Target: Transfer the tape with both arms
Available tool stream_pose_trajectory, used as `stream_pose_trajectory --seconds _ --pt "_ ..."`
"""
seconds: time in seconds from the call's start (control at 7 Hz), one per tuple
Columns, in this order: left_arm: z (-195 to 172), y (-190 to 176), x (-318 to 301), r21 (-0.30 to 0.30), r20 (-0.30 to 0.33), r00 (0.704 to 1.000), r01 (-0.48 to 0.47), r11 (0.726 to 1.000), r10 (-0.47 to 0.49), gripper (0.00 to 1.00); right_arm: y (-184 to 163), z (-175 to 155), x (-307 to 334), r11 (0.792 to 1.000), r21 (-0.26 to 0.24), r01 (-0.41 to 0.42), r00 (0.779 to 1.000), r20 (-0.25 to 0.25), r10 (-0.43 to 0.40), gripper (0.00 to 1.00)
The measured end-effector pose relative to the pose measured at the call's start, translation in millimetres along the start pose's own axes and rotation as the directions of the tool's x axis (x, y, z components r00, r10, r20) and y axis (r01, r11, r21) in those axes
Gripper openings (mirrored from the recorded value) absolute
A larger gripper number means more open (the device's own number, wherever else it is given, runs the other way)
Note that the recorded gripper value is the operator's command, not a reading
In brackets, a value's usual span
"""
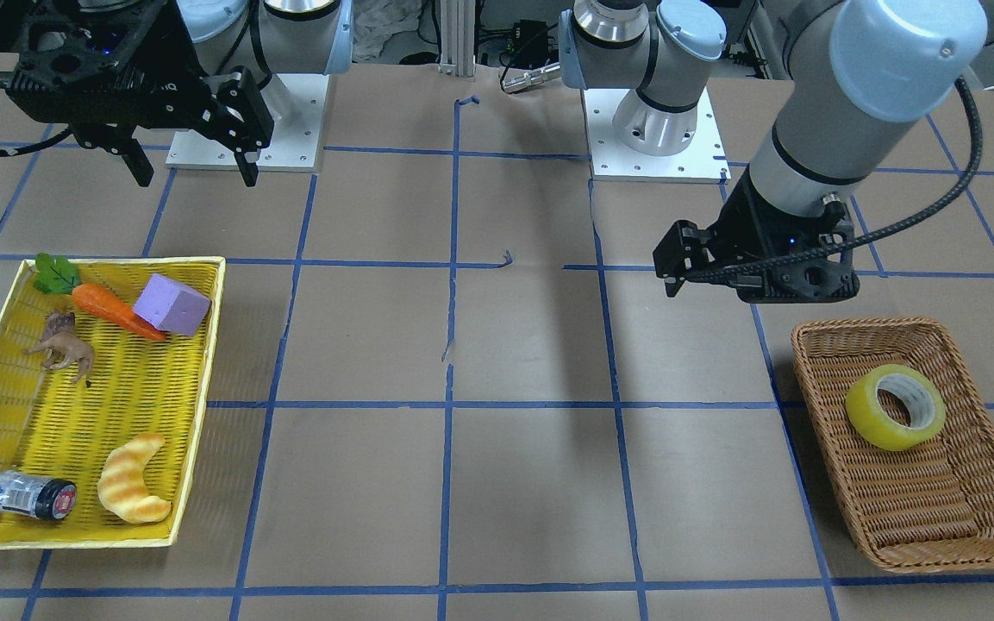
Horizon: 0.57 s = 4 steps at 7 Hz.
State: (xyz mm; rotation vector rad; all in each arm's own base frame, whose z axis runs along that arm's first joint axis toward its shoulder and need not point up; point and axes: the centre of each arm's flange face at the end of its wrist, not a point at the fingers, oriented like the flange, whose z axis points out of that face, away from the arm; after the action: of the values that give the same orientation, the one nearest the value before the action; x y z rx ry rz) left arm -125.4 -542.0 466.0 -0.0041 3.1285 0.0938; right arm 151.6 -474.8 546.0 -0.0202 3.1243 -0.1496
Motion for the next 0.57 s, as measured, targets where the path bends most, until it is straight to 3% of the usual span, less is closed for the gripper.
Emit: stream_pose_trajectory --seconds 0.57 --pt "-10.8 7.9 18.2 0.011 -0.009 0.999 -0.035 0.999 0.035 1.00 0.0 -0.2 -0.5 1.000 0.002 0.001 1.000 0.000 -0.001 1.00"
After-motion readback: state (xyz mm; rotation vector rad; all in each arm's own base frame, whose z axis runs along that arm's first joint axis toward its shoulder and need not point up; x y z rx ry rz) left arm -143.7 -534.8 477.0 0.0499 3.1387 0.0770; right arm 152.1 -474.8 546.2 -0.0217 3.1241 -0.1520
